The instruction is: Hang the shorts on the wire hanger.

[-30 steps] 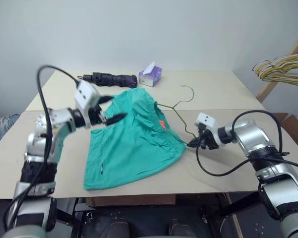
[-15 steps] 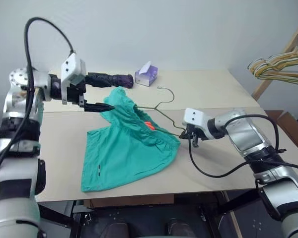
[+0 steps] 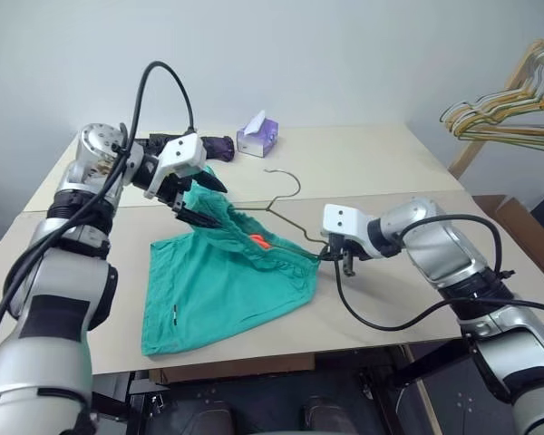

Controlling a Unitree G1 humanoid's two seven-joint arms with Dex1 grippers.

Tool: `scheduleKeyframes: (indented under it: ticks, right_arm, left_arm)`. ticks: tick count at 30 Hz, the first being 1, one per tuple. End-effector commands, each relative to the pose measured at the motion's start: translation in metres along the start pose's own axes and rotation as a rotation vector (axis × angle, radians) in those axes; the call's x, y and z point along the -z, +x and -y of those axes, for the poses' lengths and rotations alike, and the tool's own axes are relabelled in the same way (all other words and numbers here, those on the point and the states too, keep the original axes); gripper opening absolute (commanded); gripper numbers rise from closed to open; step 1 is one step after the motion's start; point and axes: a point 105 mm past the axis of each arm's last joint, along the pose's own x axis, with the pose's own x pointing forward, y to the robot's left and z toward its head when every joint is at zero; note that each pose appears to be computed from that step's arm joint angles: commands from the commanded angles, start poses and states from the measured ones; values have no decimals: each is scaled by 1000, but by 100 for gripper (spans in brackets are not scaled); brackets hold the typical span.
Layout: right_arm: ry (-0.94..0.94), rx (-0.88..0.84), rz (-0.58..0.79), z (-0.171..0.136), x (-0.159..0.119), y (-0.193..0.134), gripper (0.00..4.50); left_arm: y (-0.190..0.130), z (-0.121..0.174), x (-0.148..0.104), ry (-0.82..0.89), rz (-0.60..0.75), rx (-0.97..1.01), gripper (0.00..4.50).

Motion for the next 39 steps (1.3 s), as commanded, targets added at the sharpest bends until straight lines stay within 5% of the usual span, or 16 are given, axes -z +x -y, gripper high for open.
scheduleKeyframes:
  ticks: [1,14,22,35,39]
  right_arm:
    - [-60,41,37,5,-20,-11,0]
    - [-60,51,48,4,-25,-11,0]
    - [-118,176,142,16,-31,-11,0]
    - [121,502,216,58,-14,-77,422]
    - [286,523,314,51,-1,-94,422]
  left_arm:
    - [-6,-6,-10,28,-21,-9,407]
    - [-3,-5,-5,18,-36,5,13]
    - [-7,-7,3,108,-104,-41,11]
    - [-14,-14,9,109,-121,-123,11]
    - [-20,-16,13,89,-120,-158,11]
